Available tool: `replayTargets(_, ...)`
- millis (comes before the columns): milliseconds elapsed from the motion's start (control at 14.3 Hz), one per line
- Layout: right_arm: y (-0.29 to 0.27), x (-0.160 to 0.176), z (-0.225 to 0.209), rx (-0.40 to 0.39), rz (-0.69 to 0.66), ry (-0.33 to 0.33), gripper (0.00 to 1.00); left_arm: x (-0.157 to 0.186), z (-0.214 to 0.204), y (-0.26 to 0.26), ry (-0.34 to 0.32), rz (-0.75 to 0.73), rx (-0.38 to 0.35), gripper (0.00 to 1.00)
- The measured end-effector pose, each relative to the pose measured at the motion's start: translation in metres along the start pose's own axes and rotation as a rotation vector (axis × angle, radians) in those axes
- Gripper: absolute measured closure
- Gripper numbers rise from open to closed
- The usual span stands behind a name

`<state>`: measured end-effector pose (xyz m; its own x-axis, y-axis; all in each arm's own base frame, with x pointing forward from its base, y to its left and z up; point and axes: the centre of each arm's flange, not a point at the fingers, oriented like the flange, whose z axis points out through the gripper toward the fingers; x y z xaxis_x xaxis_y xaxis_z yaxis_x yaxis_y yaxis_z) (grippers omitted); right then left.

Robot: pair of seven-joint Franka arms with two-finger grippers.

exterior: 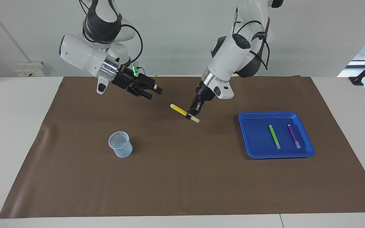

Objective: Transfer and insert pens with both arms
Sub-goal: 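Lift the yellow pen with the left gripper while the right gripper approaches, then grasp the yellow pen with the right gripper and open the left gripper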

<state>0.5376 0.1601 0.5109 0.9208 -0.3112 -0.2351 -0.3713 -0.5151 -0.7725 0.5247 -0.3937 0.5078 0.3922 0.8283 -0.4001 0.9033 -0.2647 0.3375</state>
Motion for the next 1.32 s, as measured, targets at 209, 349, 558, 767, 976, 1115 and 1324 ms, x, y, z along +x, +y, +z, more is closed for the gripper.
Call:
replayTargets(209,0.014,0.006,0.006,-0.01,0.019,0.0,0.0,-0.022,0.001,0.0,-0.018,-0.03,-0.011,0.83)
replayTargets(349,0.014,0.007,0.007,0.038,0.053,-0.007,0.01,-0.031,0.005,-0.004,-0.025,-0.03,-0.011,0.83)
replayTargets(558,0.012,0.007,0.006,0.073,0.073,-0.011,0.05,-0.042,0.011,-0.008,-0.032,-0.033,-0.007,0.83)
replayTargets(767,0.011,0.007,0.006,0.075,0.073,-0.011,0.12,-0.047,0.011,-0.009,-0.037,-0.035,-0.014,0.83)
replayTargets(976,0.011,0.007,0.007,0.074,0.072,-0.013,0.12,-0.047,0.011,-0.009,-0.037,-0.043,-0.017,0.83)
replayTargets(1115,0.011,0.006,0.007,0.074,0.072,-0.014,0.16,-0.047,0.011,-0.009,-0.037,-0.043,-0.017,0.83)
replayTargets(1324,0.015,0.008,0.007,0.072,0.079,-0.013,0.5,-0.045,0.008,-0.006,-0.037,-0.049,-0.03,0.83)
